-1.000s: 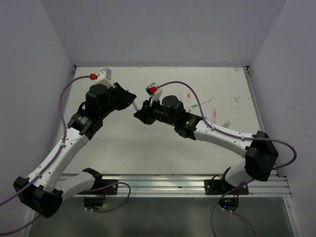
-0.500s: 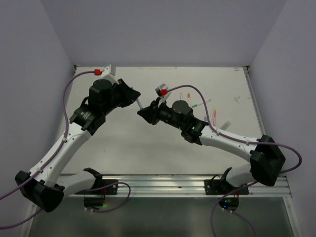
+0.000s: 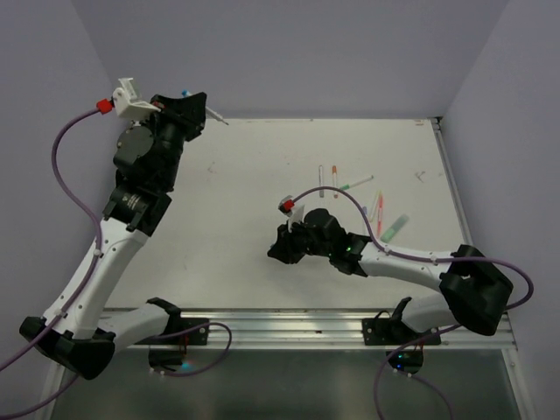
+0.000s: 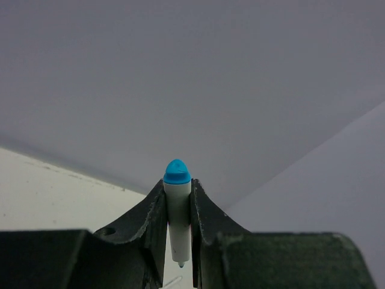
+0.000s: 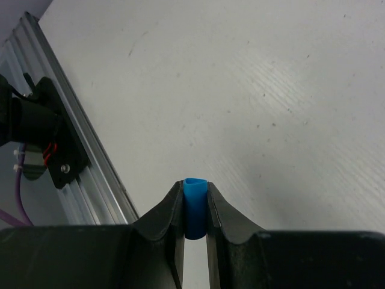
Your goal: Open the pen caps
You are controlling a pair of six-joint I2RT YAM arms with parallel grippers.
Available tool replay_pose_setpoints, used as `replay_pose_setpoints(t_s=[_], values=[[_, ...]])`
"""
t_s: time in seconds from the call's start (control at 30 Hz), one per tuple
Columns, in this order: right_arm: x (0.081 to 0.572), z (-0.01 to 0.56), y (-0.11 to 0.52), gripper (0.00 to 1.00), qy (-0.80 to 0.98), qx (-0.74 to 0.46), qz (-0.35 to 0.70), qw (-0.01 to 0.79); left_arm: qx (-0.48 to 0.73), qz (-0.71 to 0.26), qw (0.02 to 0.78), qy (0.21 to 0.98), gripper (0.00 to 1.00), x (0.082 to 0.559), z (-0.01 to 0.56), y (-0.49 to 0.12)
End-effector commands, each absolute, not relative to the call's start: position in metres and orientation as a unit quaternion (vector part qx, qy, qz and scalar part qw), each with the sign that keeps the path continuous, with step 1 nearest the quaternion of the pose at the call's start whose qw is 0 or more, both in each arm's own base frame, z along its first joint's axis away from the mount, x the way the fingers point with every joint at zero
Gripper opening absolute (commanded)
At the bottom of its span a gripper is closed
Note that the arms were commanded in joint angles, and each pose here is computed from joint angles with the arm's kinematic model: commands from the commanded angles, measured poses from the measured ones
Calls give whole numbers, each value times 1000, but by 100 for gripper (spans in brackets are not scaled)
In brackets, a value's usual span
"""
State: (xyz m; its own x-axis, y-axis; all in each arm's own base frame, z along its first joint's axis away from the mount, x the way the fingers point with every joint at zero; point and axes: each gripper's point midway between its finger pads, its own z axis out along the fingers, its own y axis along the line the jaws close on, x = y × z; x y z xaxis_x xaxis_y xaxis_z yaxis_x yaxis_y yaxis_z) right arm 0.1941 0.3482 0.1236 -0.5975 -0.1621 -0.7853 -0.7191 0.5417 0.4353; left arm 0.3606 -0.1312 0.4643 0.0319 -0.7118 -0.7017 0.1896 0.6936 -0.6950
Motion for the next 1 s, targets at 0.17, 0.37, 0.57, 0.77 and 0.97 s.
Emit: replay_pose_setpoints(t_s=[0.17,0.37,0.57,0.77,0.97], values=[[189,126,342,0,806,-259,399,352,-221,-274,714,605,0,372,469,-116],[203,130,331,0,820,-235,363,376,-160,-169,626,744,0,399,364,-129],[209,132,332,0,828,-228,347,377,-93,-83,507,853,0,421,260,-138],[216,129,337,0,830,-227,341,378,-74,-54,422,902,0,446,186,-137],[221,123,342,0,840,-238,324,364,-82,-63,341,934,0,478,118,-124]])
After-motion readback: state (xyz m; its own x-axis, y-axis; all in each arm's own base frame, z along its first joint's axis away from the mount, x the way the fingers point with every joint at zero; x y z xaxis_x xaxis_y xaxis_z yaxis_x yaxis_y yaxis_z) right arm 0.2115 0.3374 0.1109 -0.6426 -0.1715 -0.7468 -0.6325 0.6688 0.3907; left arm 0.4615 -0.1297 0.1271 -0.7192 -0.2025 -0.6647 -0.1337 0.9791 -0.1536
